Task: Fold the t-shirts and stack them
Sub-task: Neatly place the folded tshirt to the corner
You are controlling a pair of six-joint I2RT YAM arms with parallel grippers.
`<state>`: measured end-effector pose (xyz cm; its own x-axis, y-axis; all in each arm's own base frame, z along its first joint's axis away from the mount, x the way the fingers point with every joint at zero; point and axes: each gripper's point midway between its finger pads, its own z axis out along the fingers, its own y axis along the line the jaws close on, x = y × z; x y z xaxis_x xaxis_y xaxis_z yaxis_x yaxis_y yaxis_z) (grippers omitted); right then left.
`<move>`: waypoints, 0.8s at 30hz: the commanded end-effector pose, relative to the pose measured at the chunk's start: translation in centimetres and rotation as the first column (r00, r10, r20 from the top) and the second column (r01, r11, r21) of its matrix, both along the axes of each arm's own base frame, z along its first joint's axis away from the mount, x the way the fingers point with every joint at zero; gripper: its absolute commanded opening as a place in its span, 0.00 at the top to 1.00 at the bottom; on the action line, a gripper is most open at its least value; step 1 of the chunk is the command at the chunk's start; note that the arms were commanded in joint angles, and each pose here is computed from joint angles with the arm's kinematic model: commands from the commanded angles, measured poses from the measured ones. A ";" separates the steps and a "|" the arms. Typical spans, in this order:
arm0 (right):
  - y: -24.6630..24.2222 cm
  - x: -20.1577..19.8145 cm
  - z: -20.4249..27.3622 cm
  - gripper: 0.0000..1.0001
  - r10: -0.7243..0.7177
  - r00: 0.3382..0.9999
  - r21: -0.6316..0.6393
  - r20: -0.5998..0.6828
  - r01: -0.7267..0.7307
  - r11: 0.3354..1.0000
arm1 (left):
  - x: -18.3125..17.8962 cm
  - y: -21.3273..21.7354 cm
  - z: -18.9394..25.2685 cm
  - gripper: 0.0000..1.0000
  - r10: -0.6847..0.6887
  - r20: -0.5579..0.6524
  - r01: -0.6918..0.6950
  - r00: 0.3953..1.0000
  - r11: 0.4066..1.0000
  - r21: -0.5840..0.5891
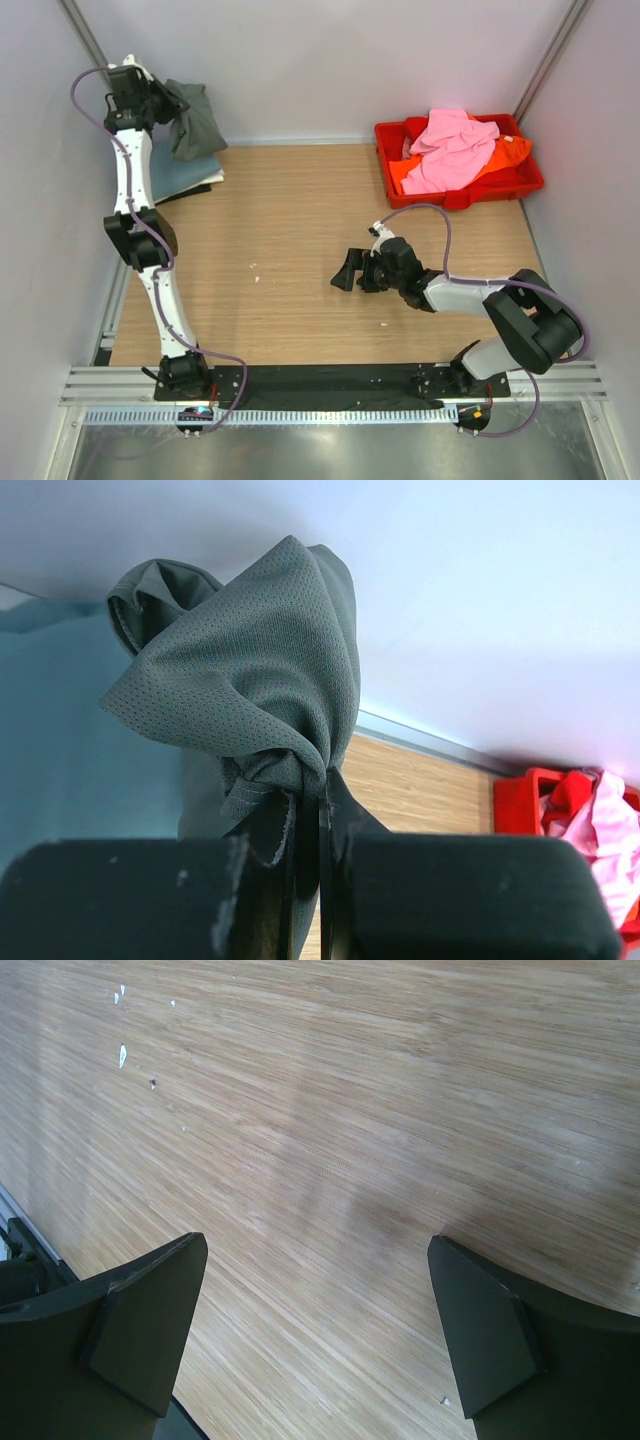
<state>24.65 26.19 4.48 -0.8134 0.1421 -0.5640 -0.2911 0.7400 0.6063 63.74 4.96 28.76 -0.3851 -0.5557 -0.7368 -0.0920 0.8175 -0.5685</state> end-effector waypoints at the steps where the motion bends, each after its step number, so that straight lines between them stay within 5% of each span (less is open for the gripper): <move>1: -0.4 -1.2 -1.5 0.00 0.015 0.999 -0.030 -0.049 -0.016 0.999 | 0.0 2.4 2.8 1.00 0.013 0.090 -0.015 0.996 1.000 0.025; 10: -0.3 -1.2 -1.6 0.00 0.018 0.998 -0.030 -0.053 -0.020 0.999 | -0.4 5.9 -5.5 1.00 0.022 -0.087 -0.018 0.996 0.998 0.052; 24: -0.2 -1.2 -1.8 0.00 0.022 0.998 -0.033 -0.063 -0.024 0.999 | -0.6 12.4 -11.6 0.95 0.130 -0.170 -0.126 0.977 0.991 0.035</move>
